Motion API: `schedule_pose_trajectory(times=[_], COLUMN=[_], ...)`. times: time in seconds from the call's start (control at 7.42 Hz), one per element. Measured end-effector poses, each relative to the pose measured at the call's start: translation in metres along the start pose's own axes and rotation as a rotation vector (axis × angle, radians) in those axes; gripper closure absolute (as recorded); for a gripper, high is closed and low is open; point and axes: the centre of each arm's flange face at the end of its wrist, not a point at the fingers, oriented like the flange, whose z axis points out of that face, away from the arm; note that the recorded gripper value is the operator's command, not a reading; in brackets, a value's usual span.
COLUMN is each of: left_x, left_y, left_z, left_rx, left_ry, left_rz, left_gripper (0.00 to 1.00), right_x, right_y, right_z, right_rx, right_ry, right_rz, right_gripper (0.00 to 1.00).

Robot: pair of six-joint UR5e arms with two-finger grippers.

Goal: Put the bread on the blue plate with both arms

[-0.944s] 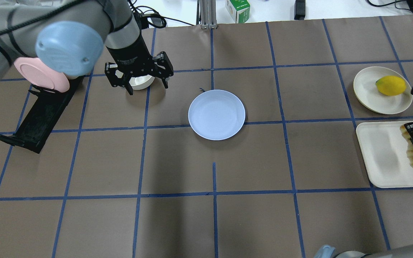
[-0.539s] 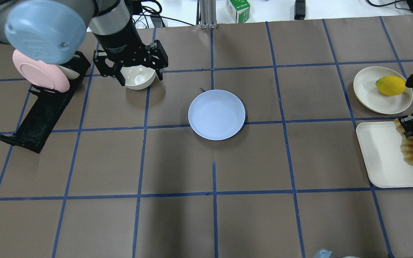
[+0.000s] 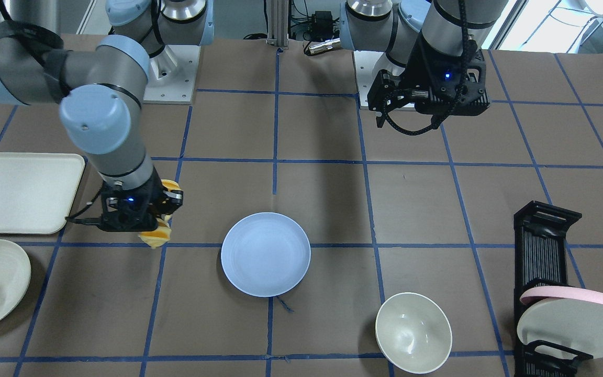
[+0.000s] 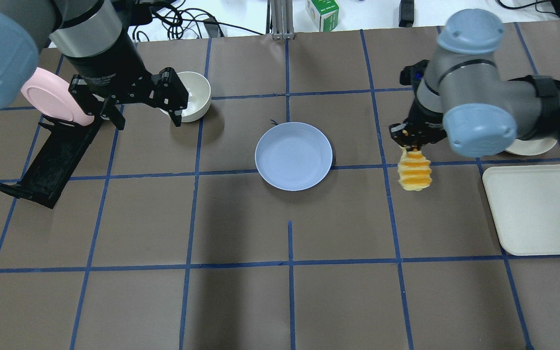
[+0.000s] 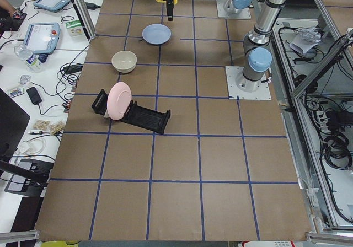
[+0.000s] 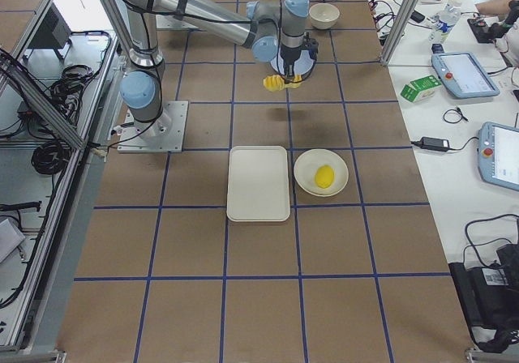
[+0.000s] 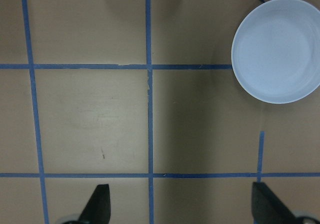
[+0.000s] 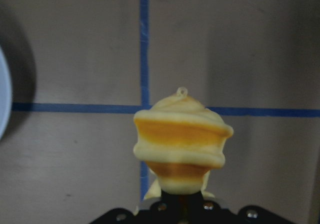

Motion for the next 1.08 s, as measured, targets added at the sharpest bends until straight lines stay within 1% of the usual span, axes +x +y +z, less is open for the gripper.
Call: schedule_pose_trajectory(times=[0.13,0.4,0.54,0.67,0.81,0.94,1.08], left_x=[-0.003,-0.006,-0.01,-0.011,-0.012,-0.013,-0.014], left_y=[0.001,0.0,-0.001,-0.002,-0.002,-0.002,-0.003], left_z=[0.0,0.0,-0.001,-0.001,0.0,0.0,0.0], left_rx=[0.0,0.003,0.004,0.004,0.003,0.003,0.003], left_ry=[0.002,0.003,0.001,0.0,-0.001,-0.001,-0.001], left_rz=[0.009,0.005,-0.001,-0.003,-0.003,-0.004,-0.006], left_gripper=[0.0,0.0,0.0,0.0,0.0,0.0,0.0], right_x=[-0.043,-0.121,-0.144,-0.154,-0.159,-0.163,-0.165], right_y=[-0.021,-0.046,-0.051,-0.052,-0.055,-0.06,-0.061], right_z=[0.003,0.026,0.038,0.047,0.055,0.063,0.071], right_rx=[0.014,0.013,0.014,0.015,0.029,0.063,0.087], right_ry=[-0.009,-0.033,-0.039,-0.042,-0.047,-0.06,-0.068], right_rz=[0.011,0.057,0.076,0.088,0.095,0.096,0.095], right_gripper=[1.0,1.0,0.73,0.01,0.0,0.0,0.0])
